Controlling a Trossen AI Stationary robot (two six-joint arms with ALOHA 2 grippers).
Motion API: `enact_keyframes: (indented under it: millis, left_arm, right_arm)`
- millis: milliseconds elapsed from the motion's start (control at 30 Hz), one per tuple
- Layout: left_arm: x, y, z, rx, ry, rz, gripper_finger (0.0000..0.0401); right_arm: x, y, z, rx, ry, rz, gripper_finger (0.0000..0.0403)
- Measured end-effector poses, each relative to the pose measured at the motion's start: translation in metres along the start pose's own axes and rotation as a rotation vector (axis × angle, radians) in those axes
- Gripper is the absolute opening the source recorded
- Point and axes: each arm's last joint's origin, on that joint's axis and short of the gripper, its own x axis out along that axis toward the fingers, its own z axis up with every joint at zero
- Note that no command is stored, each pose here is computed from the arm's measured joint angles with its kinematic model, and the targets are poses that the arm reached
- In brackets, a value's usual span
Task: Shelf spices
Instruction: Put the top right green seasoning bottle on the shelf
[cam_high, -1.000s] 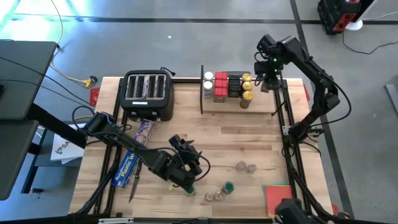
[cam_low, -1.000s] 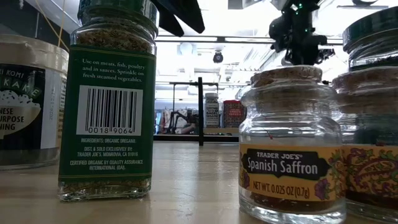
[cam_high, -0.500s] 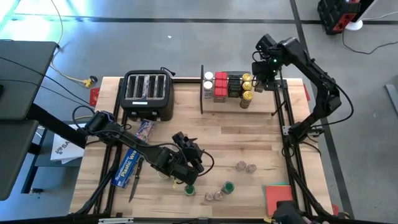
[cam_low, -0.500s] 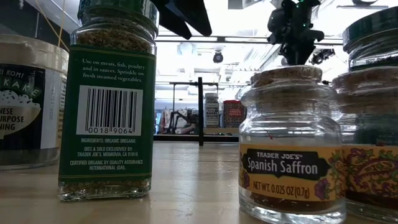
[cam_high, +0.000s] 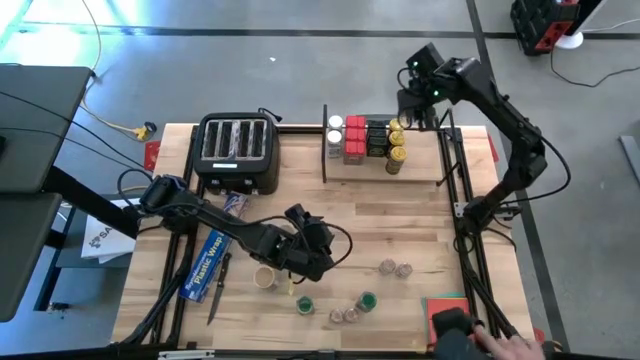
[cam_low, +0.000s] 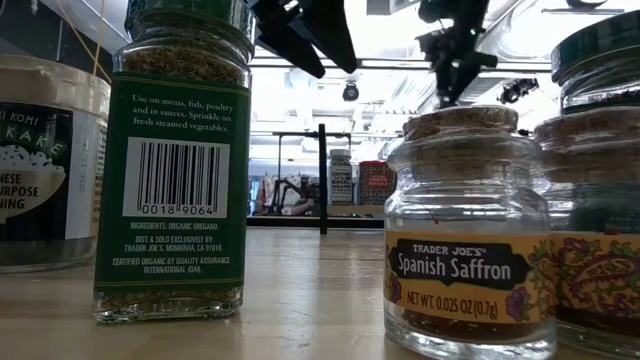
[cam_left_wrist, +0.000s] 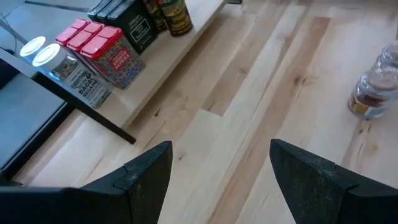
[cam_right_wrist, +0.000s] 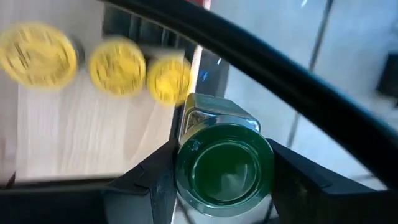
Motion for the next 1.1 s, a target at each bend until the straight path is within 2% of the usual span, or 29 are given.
enact_keyframes:
  millis: [100,233,400,567,767,1100]
  left_arm:
    - [0.0,0.0,0.0,0.008,0.0,0.0,0.0266]
    - [-0.001,-0.001,0.001,0.008,-0.01,0.001,0.0266]
    - [-0.001,-0.001,0.001,0.011,-0.013,0.0,0.0266]
    - [-0.001,-0.001,0.001,0.009,-0.015,-0.001,0.0266]
    - [-0.001,-0.001,0.001,0.008,-0.016,-0.002,0.0266]
    - [-0.001,-0.001,0.001,0.007,-0.018,0.001,0.0266]
  right_arm:
    - [0.014,-0.007,-0.018,0.041,0.062,0.059,0.0193]
    - [0.039,-0.014,-0.022,0.082,0.021,0.161,0.0193]
    - [0.08,-0.019,-0.03,0.13,0.089,0.312,0.0193]
    - [0.108,-0.02,-0.038,0.157,0.123,0.429,0.0193]
    - [0.122,-0.022,-0.041,0.172,0.048,0.481,0.0193]
    - [0.136,-0.024,-0.056,0.204,0.027,0.513,0.0194]
